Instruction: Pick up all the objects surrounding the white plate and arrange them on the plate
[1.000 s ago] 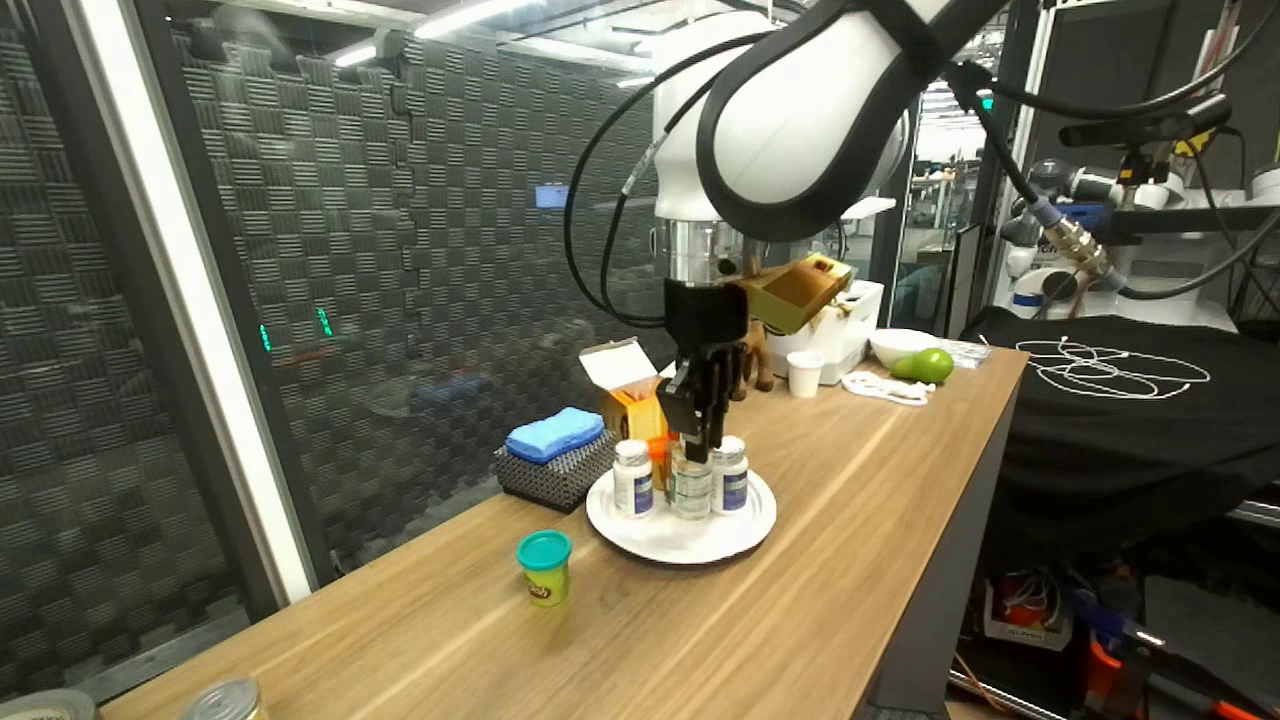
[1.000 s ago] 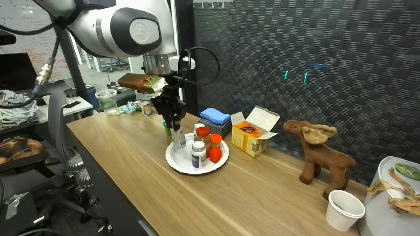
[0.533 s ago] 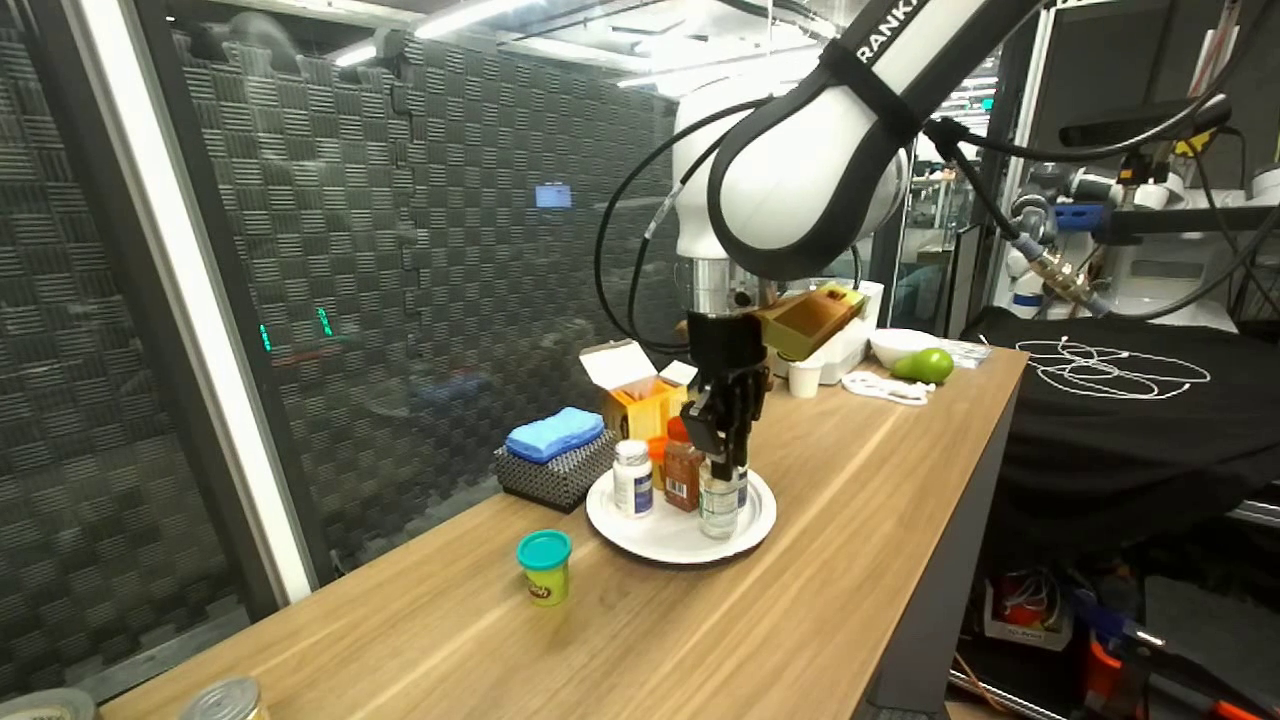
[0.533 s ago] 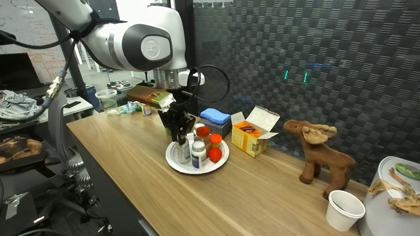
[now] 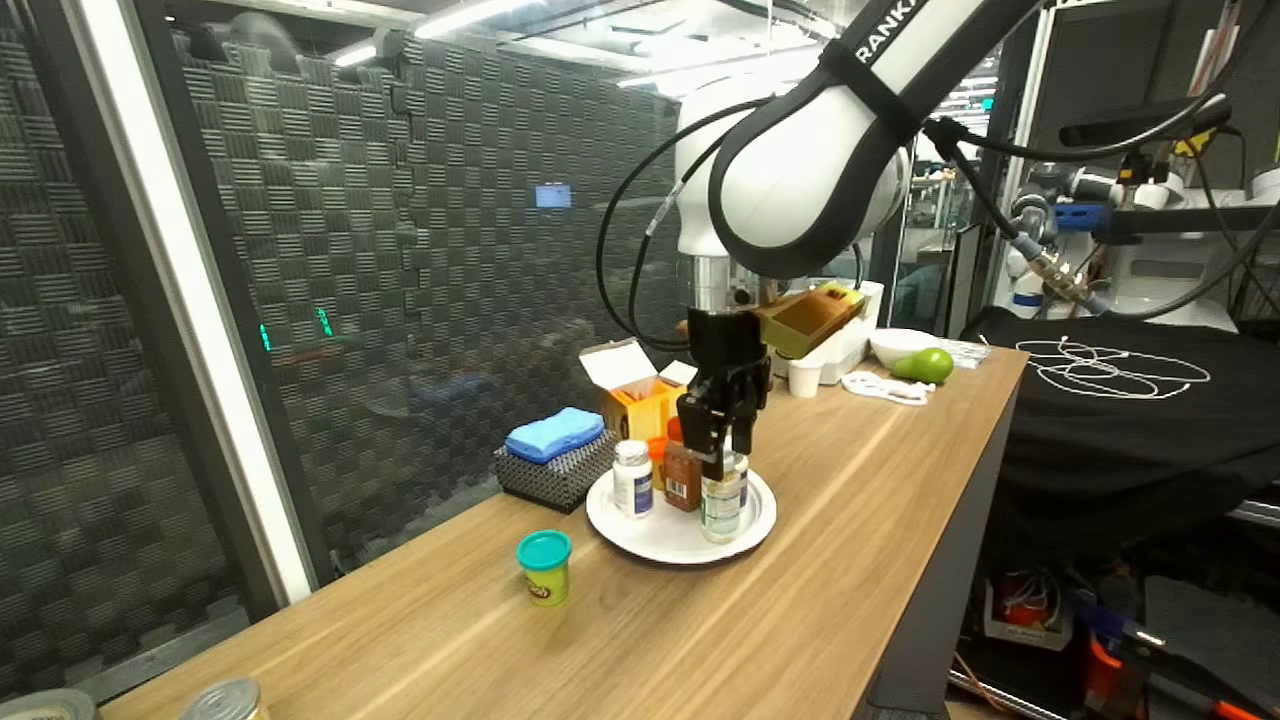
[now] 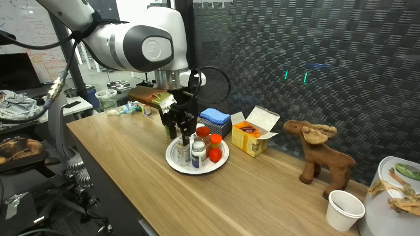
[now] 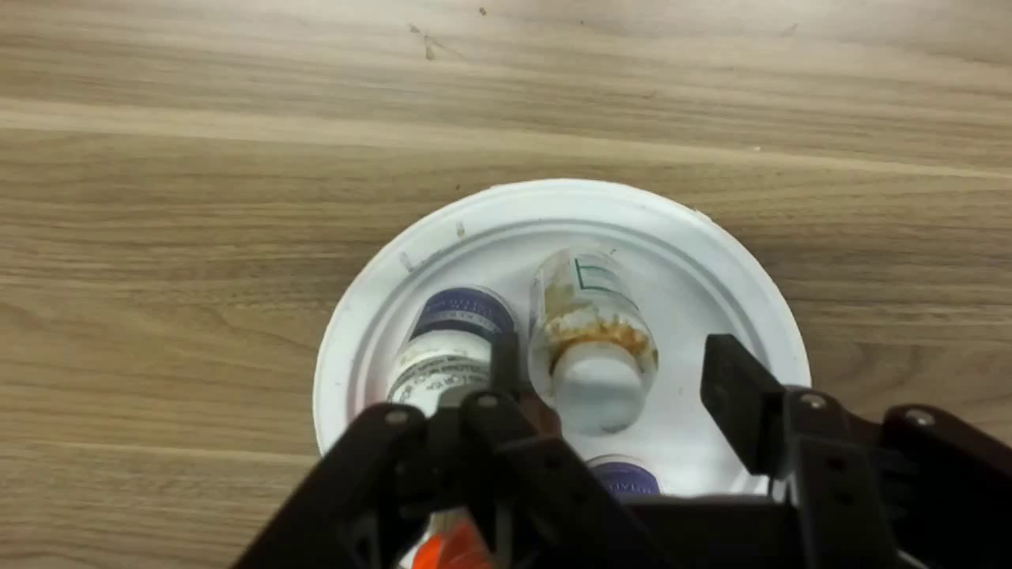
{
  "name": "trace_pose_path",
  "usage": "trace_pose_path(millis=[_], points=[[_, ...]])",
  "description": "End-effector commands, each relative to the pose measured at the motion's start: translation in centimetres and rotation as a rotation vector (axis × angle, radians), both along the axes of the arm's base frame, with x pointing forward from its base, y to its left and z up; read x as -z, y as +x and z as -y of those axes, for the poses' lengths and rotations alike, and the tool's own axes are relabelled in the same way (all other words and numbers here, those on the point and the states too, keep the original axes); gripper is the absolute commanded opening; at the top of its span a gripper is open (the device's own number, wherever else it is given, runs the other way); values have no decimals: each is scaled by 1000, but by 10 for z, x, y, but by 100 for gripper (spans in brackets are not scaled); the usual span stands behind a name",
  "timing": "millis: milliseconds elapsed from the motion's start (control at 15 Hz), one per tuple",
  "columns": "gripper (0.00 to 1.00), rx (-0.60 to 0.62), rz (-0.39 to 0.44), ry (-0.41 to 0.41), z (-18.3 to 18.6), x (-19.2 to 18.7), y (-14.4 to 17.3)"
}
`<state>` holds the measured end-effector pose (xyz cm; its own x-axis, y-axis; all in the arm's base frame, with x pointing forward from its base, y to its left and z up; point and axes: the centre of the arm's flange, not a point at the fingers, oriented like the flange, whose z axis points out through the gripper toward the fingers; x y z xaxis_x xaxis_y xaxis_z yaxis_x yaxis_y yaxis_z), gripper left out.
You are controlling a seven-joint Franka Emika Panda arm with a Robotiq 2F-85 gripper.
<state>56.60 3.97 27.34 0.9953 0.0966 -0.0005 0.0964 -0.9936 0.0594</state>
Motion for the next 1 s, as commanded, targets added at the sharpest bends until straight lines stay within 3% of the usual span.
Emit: trace_pose_path(millis=[0,67,333,600,933], points=[[93,-13,106,-61,-26,-44,-8],[99,-29,132,-84,-36,-53,-7],[100,-144,188,-141,-81,-75,2],[99,-235,188,-87,-110,-62,22],[100,-285,190,-41,-119,-35,44]])
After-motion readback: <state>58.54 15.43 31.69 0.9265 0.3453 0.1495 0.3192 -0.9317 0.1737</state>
